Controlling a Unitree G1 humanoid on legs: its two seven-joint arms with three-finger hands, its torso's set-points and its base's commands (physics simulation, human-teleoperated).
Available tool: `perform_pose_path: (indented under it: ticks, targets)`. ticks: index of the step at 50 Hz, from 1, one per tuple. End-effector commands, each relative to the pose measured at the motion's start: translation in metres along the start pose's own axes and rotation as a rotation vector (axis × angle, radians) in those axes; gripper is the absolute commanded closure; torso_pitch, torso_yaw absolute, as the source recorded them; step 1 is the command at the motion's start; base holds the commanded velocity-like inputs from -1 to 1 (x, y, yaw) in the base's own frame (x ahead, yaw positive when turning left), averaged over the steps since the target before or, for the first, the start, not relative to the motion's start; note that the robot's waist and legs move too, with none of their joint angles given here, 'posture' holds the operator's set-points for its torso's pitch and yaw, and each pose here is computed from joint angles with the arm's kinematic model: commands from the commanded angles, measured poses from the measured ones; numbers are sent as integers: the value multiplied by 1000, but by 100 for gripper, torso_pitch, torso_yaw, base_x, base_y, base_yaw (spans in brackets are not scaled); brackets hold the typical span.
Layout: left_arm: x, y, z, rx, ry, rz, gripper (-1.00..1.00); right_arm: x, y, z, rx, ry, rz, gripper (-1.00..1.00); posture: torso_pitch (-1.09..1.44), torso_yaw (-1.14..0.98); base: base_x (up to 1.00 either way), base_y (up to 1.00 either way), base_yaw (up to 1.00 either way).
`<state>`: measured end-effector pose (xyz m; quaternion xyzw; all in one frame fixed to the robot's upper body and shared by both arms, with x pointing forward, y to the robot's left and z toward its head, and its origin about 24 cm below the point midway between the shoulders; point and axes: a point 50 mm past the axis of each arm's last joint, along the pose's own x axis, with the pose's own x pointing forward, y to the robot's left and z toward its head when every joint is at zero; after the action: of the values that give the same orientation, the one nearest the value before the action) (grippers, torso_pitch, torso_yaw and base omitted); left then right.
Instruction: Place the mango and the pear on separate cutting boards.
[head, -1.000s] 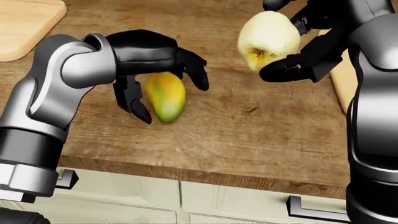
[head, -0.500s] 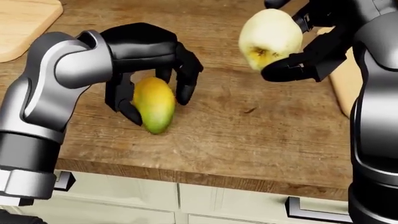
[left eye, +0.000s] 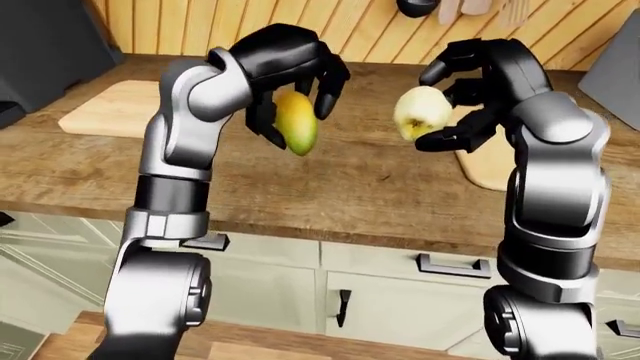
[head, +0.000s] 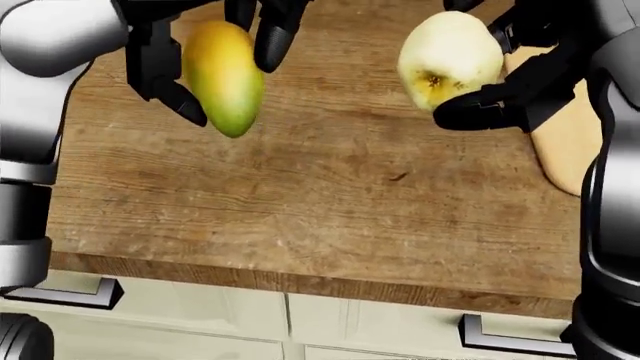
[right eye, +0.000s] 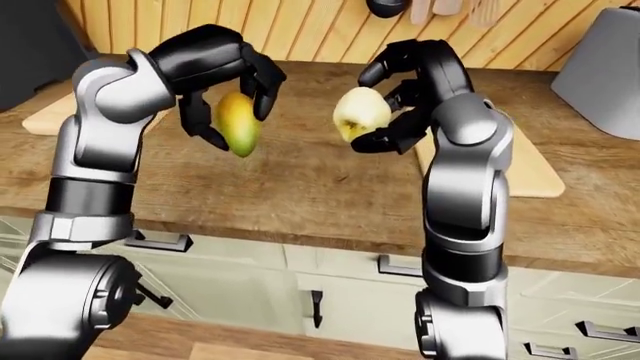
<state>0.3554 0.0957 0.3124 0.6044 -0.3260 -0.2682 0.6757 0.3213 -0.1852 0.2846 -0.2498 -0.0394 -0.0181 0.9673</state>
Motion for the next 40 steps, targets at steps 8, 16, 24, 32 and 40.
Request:
perform_pose_path:
  ticks: [8, 16, 24, 32, 40]
  targets:
    - [-3, 21, 10, 39, -38, 88, 100, -6, -11, 16, -8, -78, -56, 100, 0, 0, -32, -20, 0]
    - [-4, 22, 11, 35, -39, 88, 100, -6, -10, 16, -13, -82, -53, 100, 0, 0, -35, -41, 0]
    - [-8, 24, 7, 34, -30, 97, 100, -5, -9, 21, -15, -92, -52, 100, 0, 0, -12, -10, 0]
    - [-8, 24, 6, 33, -29, 106, 100, -4, -9, 22, -4, -92, -55, 100, 0, 0, 0, 0, 0]
    - [-8, 19, 5, 31, -32, 104, 100, -3, -8, 20, -12, -90, -60, 100, 0, 0, 0, -7, 0]
